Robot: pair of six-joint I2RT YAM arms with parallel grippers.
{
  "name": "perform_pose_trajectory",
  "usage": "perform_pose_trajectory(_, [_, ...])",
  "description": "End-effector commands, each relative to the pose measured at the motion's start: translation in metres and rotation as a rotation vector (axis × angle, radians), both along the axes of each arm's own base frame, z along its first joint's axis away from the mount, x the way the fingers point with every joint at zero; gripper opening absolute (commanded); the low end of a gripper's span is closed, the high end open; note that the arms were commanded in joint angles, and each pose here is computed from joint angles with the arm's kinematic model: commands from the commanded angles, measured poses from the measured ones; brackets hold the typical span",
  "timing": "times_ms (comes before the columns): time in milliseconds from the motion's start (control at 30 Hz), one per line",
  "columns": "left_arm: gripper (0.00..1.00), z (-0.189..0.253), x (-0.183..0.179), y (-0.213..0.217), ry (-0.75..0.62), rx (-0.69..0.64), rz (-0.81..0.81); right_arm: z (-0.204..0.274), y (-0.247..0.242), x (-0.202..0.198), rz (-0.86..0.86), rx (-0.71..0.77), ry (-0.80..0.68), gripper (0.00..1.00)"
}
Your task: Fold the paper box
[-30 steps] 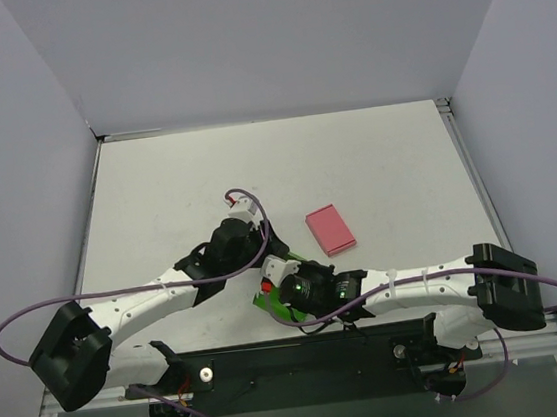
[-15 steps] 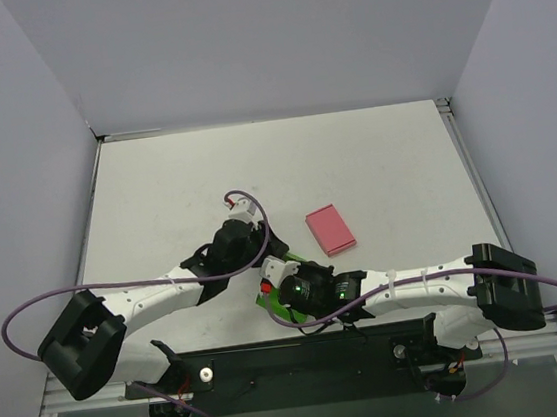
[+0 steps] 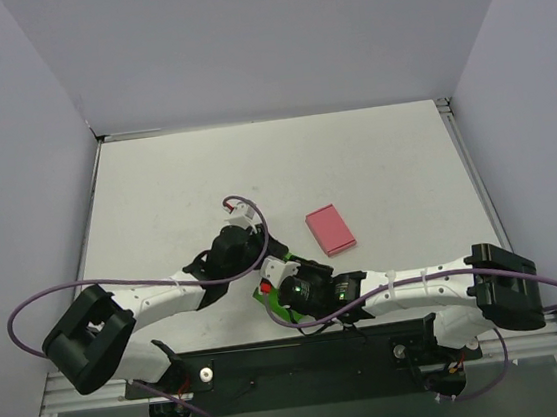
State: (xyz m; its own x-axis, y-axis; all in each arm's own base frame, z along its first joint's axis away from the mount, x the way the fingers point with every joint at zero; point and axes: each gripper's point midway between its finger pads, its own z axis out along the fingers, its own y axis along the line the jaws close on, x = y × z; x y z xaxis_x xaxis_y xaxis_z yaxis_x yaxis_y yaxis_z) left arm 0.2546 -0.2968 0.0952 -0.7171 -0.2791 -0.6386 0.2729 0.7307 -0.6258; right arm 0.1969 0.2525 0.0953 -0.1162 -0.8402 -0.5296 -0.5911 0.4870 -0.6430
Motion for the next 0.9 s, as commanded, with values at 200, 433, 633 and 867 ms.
perform_pose_trajectory(200, [0.32, -0.02, -0.007, 0.003, 0.0, -0.003, -0.023, -0.009, -0.005, -0.008, -0.013, 0.016, 0.041, 0.41])
perform_pose_trajectory(433, [0.31, -0.028, -0.011, 0.005, -0.015, -0.002, -0.033, -0.015, 0.006, -0.021, 0.012, 0.122, 0.165, 0.64])
perform_pose_trajectory(633, [0.31, -0.026, -0.015, 0.003, -0.041, 0.002, -0.057, -0.011, 0.013, -0.02, -0.062, 0.296, 0.313, 0.71])
perform_pose_trajectory(867, [0.31, -0.028, -0.022, 0.007, -0.064, 0.008, -0.065, -0.005, 0.017, -0.015, -0.129, 0.484, 0.527, 0.71])
